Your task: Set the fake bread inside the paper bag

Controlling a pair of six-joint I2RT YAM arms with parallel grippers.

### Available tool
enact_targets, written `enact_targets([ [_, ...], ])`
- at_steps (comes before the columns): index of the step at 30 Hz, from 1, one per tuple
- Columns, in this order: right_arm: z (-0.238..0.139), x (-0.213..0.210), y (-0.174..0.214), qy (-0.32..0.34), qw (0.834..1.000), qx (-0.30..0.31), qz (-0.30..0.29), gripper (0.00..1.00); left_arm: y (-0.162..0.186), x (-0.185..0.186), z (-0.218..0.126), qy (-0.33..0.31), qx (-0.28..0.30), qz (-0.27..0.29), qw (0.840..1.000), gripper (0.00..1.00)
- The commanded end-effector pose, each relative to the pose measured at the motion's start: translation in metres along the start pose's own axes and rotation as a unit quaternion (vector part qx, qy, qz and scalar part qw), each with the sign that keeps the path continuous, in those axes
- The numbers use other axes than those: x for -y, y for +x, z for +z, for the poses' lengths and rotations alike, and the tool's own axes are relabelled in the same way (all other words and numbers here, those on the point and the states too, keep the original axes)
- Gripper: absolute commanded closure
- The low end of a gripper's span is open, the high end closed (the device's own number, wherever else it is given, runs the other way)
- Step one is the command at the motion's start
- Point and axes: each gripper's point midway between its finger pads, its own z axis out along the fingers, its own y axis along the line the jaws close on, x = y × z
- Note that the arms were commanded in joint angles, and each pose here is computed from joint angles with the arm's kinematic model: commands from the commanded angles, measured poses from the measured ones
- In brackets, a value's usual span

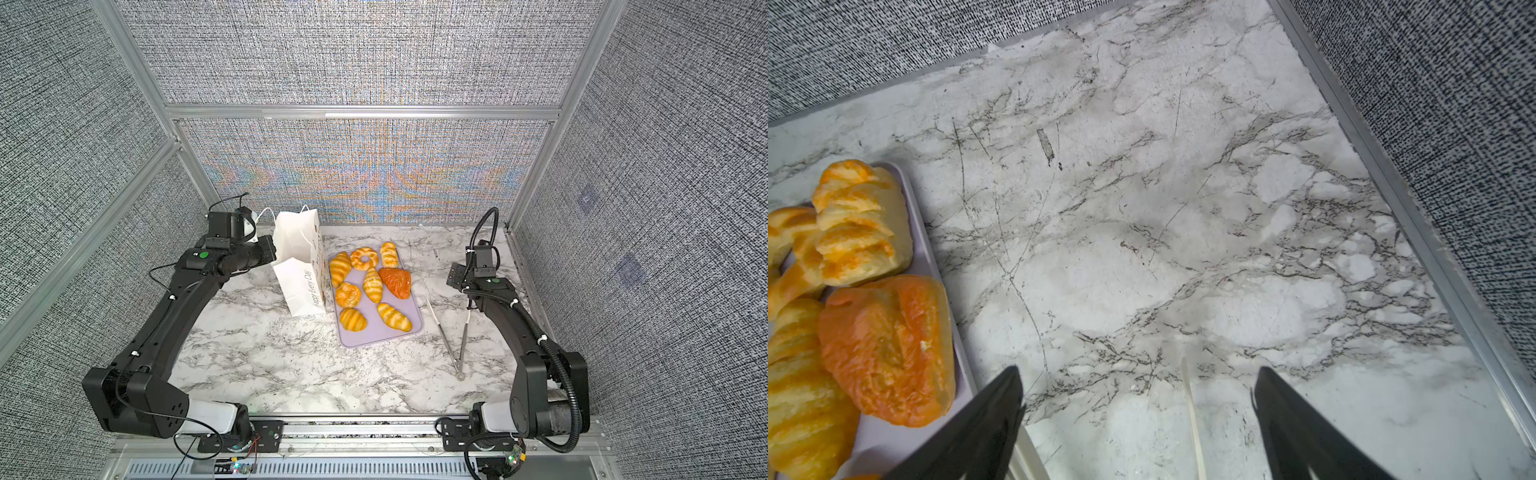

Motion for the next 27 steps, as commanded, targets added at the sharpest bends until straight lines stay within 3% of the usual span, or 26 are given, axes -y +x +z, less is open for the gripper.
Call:
enact_targets([
  [1, -0.002, 0.003, 0.004, 0.007, 1.0, -0.004, -0.001, 0.11, -0.017, 0.004, 0.0, 0.007, 0.032, -0.02, 0.999, 1.0],
  [14, -0.004, 0.008, 0.015, 0.012, 1.0, -0.023, -0.016, 0.11, -0.033, 0.003, 0.02, 0.019, 0.05, -0.04, 0.998, 1.0],
  [27, -0.008, 0.021, 0.067, 0.016, 0.997, -0.073, 0.002, 0.15, -0.026, -0.003, 0.024, 0.021, 0.042, -0.044, 0.998, 0.97],
])
